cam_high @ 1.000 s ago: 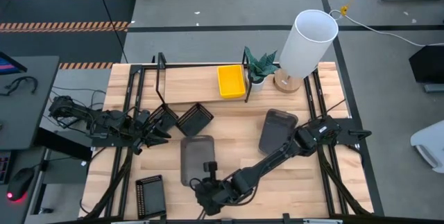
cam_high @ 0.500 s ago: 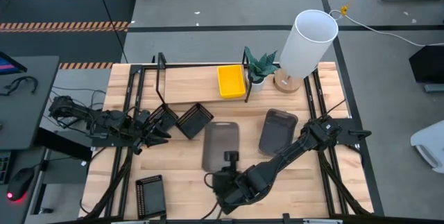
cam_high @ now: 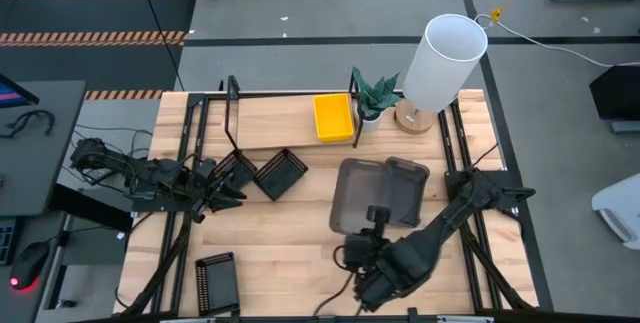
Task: Stack baskets on shelf by color
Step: Stack the left transparent black bin on the right transparent black bin
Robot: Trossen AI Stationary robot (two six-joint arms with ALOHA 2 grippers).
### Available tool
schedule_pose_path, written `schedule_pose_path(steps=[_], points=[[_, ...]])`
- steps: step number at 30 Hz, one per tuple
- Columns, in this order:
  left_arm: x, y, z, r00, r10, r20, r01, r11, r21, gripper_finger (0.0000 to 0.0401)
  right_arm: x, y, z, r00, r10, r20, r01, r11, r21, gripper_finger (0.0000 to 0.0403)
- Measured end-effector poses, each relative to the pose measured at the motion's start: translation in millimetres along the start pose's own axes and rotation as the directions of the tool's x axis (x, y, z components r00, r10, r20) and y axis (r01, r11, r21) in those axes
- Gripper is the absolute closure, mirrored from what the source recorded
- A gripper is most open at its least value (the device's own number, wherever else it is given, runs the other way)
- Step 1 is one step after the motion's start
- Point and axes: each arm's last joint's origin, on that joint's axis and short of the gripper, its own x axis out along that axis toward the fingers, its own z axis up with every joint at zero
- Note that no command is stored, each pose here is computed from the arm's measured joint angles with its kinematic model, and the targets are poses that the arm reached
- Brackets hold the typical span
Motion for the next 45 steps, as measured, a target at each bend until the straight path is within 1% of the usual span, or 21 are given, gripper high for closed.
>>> schedule_pose_path(steps=[2,5,9,13,17,25,31,40,45], points=[[0,0,0,1.000,0.000,0.000,0.000,1.000,0.000,0.0284,-5,-4,-5,1.000,0.007,0.006,-0.007,1.000,0.029,0.0395],[0,0,0,1.000,0.001,-0.002,-0.001,1.000,0.000,0.0284,-8,-11,-16,1.000,-0.006,-0.012,0.006,0.999,0.041,0.0396],[0,0,0,1.000,0.000,0.000,0.000,1.000,0.000,0.0284,-5,-25,-34,0.998,-0.030,-0.058,0.034,0.997,0.065,0.0396],[0,0,0,1.000,0.000,-0.001,0.000,1.000,0.000,0.0284,-1,-41,-55,0.994,-0.060,-0.092,0.070,0.992,0.109,0.0396],[0,0,0,1.000,0.000,0.000,0.000,1.000,0.000,0.0284,2,-55,-75,0.991,-0.064,-0.121,0.083,0.984,0.160,0.0396],[0,0,0,1.000,0.001,-0.001,-0.001,1.000,0.000,0.0284,23,-51,-105,0.994,-0.002,-0.106,0.020,0.985,0.172,0.0397],[0,0,0,1.000,0.000,-0.001,0.000,1.000,0.000,0.0284,39,-42,-113,0.996,0.027,-0.081,-0.014,0.988,0.151,0.0396],[0,0,0,1.000,0.000,-0.001,0.000,1.000,0.000,0.0284,39,-37,-109,0.997,0.071,-0.038,-0.065,0.990,0.127,0.0395],[0,0,0,1.000,0.000,0.000,0.000,1.000,0.000,0.0284,39,-37,-108,0.997,0.069,-0.032,-0.065,0.991,0.118,0.0394]])
